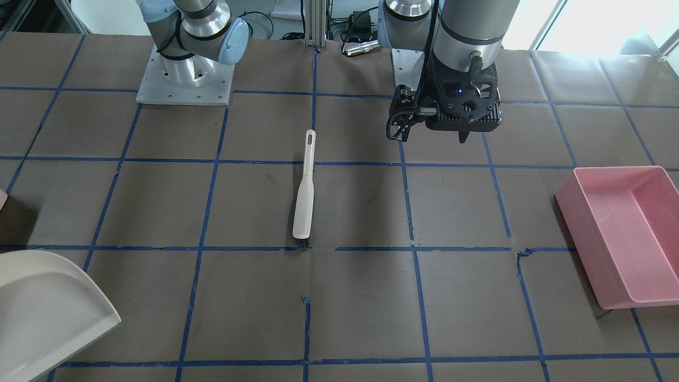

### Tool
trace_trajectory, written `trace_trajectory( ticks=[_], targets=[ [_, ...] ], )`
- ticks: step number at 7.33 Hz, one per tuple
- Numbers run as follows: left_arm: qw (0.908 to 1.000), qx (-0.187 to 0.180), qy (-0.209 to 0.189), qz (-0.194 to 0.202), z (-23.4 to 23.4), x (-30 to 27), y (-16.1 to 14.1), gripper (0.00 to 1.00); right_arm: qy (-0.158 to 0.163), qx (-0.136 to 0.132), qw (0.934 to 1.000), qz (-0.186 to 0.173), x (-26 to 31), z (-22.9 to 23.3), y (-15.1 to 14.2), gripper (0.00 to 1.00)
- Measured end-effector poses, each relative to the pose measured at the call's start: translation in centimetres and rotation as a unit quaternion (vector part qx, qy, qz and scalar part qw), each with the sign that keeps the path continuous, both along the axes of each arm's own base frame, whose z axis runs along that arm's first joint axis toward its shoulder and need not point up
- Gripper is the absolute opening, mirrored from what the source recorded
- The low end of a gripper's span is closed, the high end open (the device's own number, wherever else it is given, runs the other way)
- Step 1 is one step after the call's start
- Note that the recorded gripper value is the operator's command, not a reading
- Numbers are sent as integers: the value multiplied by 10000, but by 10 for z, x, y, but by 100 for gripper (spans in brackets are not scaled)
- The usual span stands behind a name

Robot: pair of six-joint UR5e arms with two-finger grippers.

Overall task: Sweep and dump trash in nearest bin
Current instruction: 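Bring the empty dustpan back over the table with the right gripper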

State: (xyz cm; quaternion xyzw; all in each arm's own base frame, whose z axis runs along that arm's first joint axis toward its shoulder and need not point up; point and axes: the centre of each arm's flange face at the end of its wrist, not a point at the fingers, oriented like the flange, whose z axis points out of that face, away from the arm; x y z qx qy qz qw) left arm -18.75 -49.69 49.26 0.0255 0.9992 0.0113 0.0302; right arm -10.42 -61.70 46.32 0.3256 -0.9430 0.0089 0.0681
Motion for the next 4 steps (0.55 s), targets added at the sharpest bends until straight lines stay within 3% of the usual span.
trace_trajectory(
  ticks=[4],
  targets=[
    [10000, -9, 8, -3, 2, -1, 1, 100, -195, 173, 9948, -982, 142, -46, -6, 0]
  ],
)
